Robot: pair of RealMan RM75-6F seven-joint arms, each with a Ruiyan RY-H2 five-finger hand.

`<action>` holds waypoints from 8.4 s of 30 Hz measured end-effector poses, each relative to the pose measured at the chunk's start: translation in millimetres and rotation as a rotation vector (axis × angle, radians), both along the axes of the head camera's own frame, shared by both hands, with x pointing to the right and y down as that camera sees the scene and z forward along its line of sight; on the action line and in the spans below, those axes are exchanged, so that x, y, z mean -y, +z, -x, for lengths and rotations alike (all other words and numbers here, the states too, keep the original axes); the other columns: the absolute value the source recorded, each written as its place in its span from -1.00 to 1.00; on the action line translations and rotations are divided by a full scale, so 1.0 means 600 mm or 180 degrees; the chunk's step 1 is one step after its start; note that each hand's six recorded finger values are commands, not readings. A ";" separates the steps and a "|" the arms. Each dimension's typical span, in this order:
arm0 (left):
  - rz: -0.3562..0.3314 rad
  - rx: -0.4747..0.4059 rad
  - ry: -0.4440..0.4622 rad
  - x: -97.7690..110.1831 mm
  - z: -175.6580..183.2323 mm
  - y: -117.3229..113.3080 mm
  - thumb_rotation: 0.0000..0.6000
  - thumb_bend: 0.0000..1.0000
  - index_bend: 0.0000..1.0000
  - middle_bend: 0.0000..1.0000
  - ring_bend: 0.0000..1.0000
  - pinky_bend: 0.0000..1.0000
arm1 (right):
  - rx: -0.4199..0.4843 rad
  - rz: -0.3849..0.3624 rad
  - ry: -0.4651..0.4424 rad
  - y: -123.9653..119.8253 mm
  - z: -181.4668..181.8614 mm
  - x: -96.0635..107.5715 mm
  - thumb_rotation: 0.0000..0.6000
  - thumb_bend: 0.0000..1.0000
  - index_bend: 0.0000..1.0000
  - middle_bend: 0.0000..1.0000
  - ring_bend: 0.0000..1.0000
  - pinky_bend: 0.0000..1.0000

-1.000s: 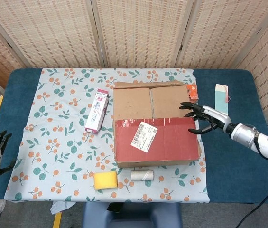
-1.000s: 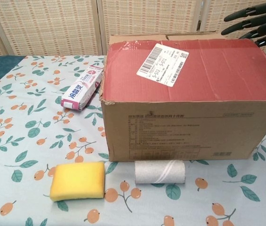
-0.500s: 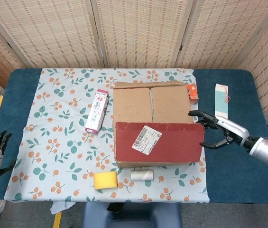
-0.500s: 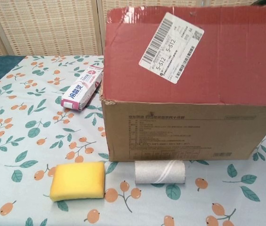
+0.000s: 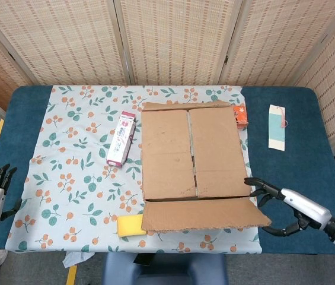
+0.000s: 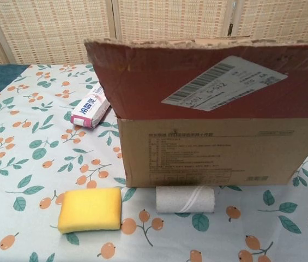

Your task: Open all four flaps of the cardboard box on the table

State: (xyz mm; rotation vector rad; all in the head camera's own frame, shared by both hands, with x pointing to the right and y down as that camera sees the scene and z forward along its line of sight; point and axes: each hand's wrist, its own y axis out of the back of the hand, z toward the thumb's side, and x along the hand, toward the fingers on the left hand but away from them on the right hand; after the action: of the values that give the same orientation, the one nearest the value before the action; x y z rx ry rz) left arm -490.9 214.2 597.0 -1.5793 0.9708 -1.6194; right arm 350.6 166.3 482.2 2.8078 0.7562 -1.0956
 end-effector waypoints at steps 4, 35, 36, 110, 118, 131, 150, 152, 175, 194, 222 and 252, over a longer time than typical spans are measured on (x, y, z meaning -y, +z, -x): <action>-0.0020 -0.0018 0.0001 0.000 -0.001 -0.003 1.00 -0.14 -1.00 -1.00 -1.00 -1.00 | -0.0079 0.0043 -0.0052 0.010 -0.010 -0.023 1.00 -0.30 -0.94 -0.97 -0.68 -0.39; -0.0031 -0.0019 0.0041 -0.003 -0.007 -0.006 1.00 -0.14 -1.00 -1.00 -1.00 -1.00 | -0.0588 -0.0122 -0.0420 -0.005 -0.068 -0.054 1.00 -0.30 -1.00 -1.00 -0.91 -0.83; -0.0026 -0.0018 0.0048 -0.003 -0.008 -0.005 1.00 -0.14 -1.00 -1.00 -1.00 -1.00 | -0.0603 -0.0201 -0.0418 -0.005 -0.066 -0.049 1.00 -0.30 -0.98 -1.00 -0.91 -0.88; -0.0181 -0.0376 -0.0051 0.009 0.017 -0.027 1.00 -0.14 -1.00 -1.00 -1.00 -1.00 | -0.1768 -0.2523 -0.2094 0.200 0.335 0.188 -0.39 -0.30 -0.10 -1.00 -1.00 -1.00; -0.0180 -0.0437 -0.0036 0.010 0.015 -0.028 1.00 0.12 -1.00 -1.00 -1.00 -1.00 | -0.1844 -0.2517 -0.2171 0.213 0.337 0.190 -0.39 -0.30 -0.10 -1.00 -1.00 -1.00; -0.0172 -0.0438 -0.0044 0.009 0.017 -0.027 1.00 0.39 -1.00 -1.00 -1.00 -1.00 | -0.2095 -0.2443 -0.2204 0.219 0.305 0.198 -0.40 -0.30 -0.03 -1.00 -1.00 -1.00; -0.0210 -0.0286 -0.0017 0.005 0.010 -0.027 1.00 0.39 -1.00 -1.00 -1.00 -1.00 | -0.2156 -0.2742 -0.1574 0.102 0.227 0.207 -0.40 -0.30 -0.03 -1.00 -1.00 -1.00; -0.0211 -0.0254 -0.0011 0.004 0.008 -0.027 1.00 0.39 -1.00 -1.00 -1.00 -1.00 | -0.2203 -0.2789 -0.1517 0.086 0.209 0.203 -0.40 -0.30 -0.03 -1.00 -1.00 -1.00; -0.0208 0.0012 0.0262 -0.012 -0.044 -0.022 1.00 0.39 -1.00 -1.00 -1.00 -1.00 | -0.2484 -0.2651 -0.0630 0.007 -0.077 0.060 -0.40 -0.30 -0.03 -1.00 -1.00 -1.00; -0.0430 -0.0624 0.0542 -0.021 -0.072 -0.063 1.00 0.39 -0.60 -0.89 -0.99 -1.00 | -0.2338 -0.3150 0.0176 0.113 -0.120 -0.002 0.10 -0.30 -0.34 -1.00 -1.00 -1.00; 0.0110 -0.1598 0.1622 0.228 -0.342 -0.072 1.00 1.00 0.08 -0.53 -0.98 -1.00 | -0.2039 -0.4214 0.1157 0.011 -0.175 -0.006 0.59 -0.30 -0.36 -1.00 -1.00 -1.00; -0.0133 -0.0703 0.2127 0.308 -0.442 -0.049 1.00 1.00 -0.48 0.92 0.68 0.55 | -0.1800 -0.3783 0.1345 0.016 -0.213 0.004 0.60 -0.30 -0.36 -1.00 -1.00 -1.00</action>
State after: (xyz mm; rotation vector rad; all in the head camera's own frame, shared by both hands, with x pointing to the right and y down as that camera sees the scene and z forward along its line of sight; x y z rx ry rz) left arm -225.6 29.4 567.8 -1.8223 0.4856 -0.9721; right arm 478.7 164.1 492.0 2.6635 2.6396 -1.7434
